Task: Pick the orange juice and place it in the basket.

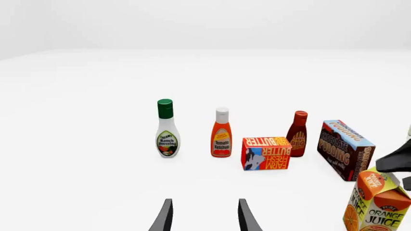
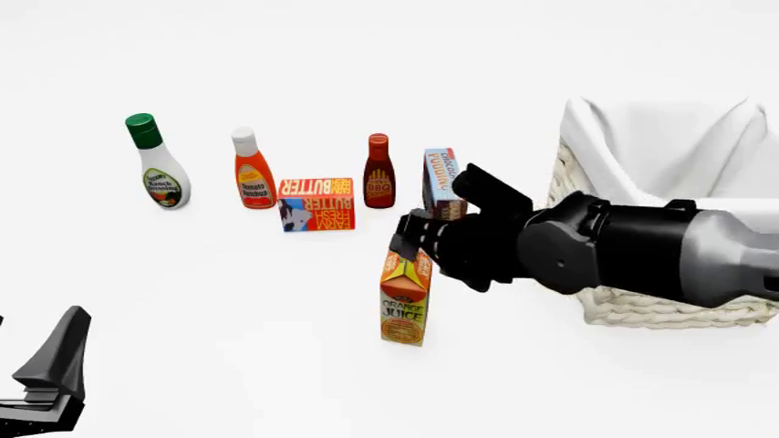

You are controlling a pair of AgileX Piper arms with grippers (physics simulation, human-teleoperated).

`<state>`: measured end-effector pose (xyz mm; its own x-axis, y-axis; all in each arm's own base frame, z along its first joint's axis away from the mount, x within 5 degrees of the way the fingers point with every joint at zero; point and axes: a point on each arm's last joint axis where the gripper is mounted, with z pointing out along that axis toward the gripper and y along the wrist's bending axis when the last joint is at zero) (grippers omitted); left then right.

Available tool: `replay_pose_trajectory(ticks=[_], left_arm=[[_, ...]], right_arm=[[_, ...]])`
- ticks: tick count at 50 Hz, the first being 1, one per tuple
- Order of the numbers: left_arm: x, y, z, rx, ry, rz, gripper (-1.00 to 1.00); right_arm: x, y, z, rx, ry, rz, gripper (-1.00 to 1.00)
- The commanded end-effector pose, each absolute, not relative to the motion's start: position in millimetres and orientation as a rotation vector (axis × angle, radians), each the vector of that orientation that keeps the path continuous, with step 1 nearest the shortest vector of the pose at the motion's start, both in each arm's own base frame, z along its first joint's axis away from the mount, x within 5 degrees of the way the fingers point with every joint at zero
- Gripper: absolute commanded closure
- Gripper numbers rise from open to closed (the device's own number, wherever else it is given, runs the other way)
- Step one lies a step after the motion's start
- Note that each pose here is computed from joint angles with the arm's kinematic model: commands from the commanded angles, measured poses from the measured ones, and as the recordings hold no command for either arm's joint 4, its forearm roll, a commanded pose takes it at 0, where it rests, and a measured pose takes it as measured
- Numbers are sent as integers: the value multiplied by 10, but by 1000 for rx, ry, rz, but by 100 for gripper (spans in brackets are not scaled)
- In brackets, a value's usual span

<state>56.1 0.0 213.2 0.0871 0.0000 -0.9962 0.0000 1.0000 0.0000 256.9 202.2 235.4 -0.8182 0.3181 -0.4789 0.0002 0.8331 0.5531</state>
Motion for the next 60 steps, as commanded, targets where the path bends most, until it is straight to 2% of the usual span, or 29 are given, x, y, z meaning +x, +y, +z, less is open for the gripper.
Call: replay_pose_trajectory(ticks=[1,47,48,60], left_arm=[[561,0,2132,0,1484,0,-100],[561,0,2132,0,1484,0,-100],[561,0,2132,0,1484,0,-100],[561,0,2132,0,1484,0,-100]], right_arm=[[2517,2132,2236,223,2464,750,-100],[2512,2240,1946,205,2514,727,-100],[2520,2233,1961,209,2510,729,100],[2507,2232,2129,158,2470,747,100]])
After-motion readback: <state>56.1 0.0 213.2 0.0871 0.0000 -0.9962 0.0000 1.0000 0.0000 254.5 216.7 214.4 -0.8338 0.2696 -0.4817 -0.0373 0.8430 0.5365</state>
